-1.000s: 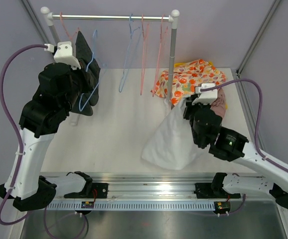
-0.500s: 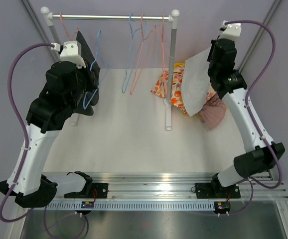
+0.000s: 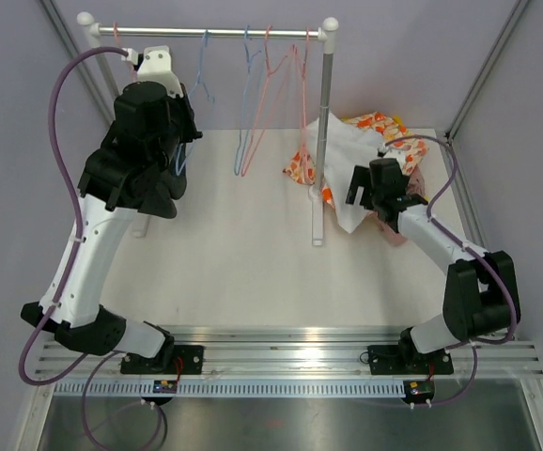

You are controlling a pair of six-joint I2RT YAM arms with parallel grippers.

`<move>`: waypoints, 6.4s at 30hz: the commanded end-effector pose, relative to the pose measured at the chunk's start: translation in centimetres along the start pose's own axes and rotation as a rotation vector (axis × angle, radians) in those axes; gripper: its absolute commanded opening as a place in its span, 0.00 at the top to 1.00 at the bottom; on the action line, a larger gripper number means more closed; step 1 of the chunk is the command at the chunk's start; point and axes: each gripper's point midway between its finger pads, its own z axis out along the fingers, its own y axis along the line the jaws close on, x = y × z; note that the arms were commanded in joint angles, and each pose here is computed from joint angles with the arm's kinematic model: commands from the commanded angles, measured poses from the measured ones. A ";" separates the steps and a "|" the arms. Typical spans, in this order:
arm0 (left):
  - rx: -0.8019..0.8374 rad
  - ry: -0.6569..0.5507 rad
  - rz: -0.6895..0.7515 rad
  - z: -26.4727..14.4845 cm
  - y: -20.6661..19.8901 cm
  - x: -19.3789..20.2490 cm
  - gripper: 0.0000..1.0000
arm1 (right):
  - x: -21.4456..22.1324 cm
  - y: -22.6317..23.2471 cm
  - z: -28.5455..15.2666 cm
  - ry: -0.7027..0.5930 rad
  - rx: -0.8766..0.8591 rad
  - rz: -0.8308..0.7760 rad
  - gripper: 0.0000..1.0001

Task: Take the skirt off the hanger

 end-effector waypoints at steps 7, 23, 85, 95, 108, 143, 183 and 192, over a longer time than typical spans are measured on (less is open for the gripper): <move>0.119 -0.218 -0.134 -1.5 -2.5 -8.2 1.00 | 3.3 0.8 -4.6 -0.026 -0.152 0.124 0.01; 0.157 -0.099 -0.133 5.7 -6.1 -4.5 1.00 | 2.7 -0.2 -7.6 -0.058 -0.155 0.094 0.01; -0.241 -0.009 -0.136 7.8 13.4 0.2 1.00 | 3.8 -1.3 -12.6 -0.044 -0.190 0.144 0.00; -0.153 -0.152 -0.145 -0.7 10.5 -6.6 1.00 | -4.3 5.8 -20.8 -0.251 -0.524 0.036 0.00; 0.005 -0.185 -0.177 -7.5 6.9 -8.1 1.00 | -8.8 25.2 -35.5 -0.403 -0.970 -0.282 0.00; 0.172 -0.216 -0.178 -14.1 4.6 -6.7 1.00 | -1.0 43.2 -34.1 -0.539 -0.964 -0.522 0.31; 0.147 -0.194 -0.165 -12.7 5.1 -5.5 1.00 | 0.7 40.3 -35.0 -0.494 -1.058 -0.431 0.25; 0.160 -0.200 -0.170 -13.0 4.9 -5.5 1.00 | 1.9 43.5 -35.0 -0.472 -1.113 -0.428 0.52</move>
